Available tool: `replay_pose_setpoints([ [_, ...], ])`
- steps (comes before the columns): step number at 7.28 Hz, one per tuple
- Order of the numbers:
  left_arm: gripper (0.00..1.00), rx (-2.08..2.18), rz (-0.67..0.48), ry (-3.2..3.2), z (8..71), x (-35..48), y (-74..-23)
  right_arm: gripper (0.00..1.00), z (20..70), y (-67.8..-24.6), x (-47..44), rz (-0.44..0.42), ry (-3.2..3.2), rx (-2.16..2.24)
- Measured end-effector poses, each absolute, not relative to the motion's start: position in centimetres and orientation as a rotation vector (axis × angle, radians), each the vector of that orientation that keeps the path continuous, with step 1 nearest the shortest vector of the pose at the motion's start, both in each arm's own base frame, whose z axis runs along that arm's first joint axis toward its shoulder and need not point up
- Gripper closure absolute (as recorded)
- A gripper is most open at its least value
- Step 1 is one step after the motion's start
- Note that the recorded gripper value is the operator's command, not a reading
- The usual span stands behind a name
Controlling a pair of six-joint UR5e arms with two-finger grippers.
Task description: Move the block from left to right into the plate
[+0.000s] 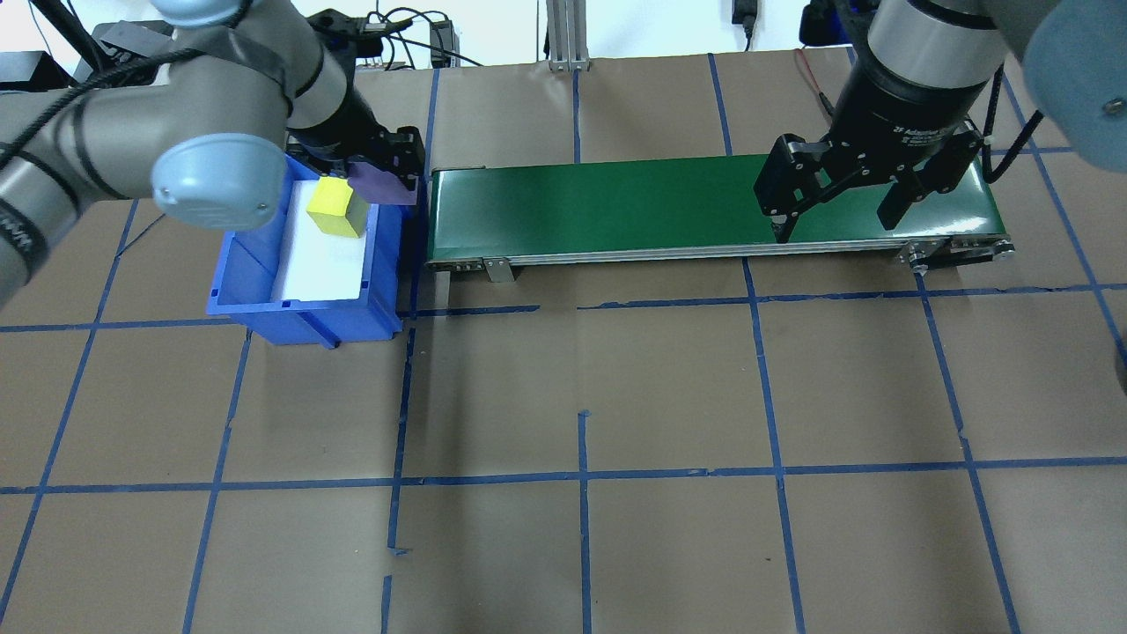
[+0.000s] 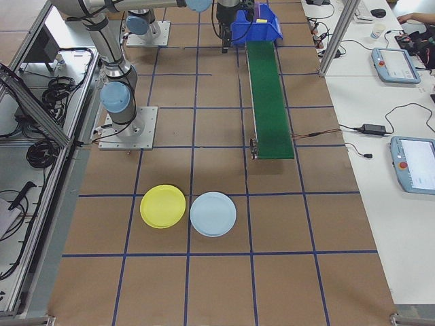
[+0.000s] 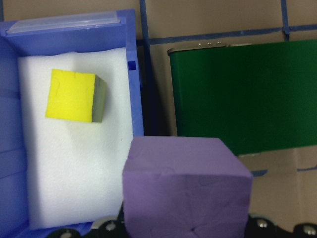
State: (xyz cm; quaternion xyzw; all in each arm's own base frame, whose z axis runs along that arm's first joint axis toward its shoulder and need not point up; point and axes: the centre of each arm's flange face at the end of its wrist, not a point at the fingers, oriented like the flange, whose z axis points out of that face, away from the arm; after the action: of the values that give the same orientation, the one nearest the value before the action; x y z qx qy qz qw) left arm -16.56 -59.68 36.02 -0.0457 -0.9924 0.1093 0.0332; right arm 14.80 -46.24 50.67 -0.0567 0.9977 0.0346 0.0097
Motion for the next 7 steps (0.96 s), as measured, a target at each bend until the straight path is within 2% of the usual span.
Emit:
replay_pose_setpoints([
  [2,0.80,-0.154,0.390,-3.008,32.0,-18.8,-61.9,0.00,50.7,-46.2,14.8,0.108,3.115,-0.177],
  [3,0.77,-0.160,0.397,-2.971,30.7,-19.4,-62.5,0.00,50.7,-46.3,14.8,0.108,3.114,-0.177],
  [4,0.01,-0.167,0.404,-2.951,29.1,-19.9,-63.1,0.00,50.7,-46.3,14.8,0.108,3.114,-0.177],
  [7,0.00,-0.080,0.362,-2.946,27.2,-20.7,-63.3,0.00,50.7,-46.3,14.6,0.106,3.116,-0.170],
])
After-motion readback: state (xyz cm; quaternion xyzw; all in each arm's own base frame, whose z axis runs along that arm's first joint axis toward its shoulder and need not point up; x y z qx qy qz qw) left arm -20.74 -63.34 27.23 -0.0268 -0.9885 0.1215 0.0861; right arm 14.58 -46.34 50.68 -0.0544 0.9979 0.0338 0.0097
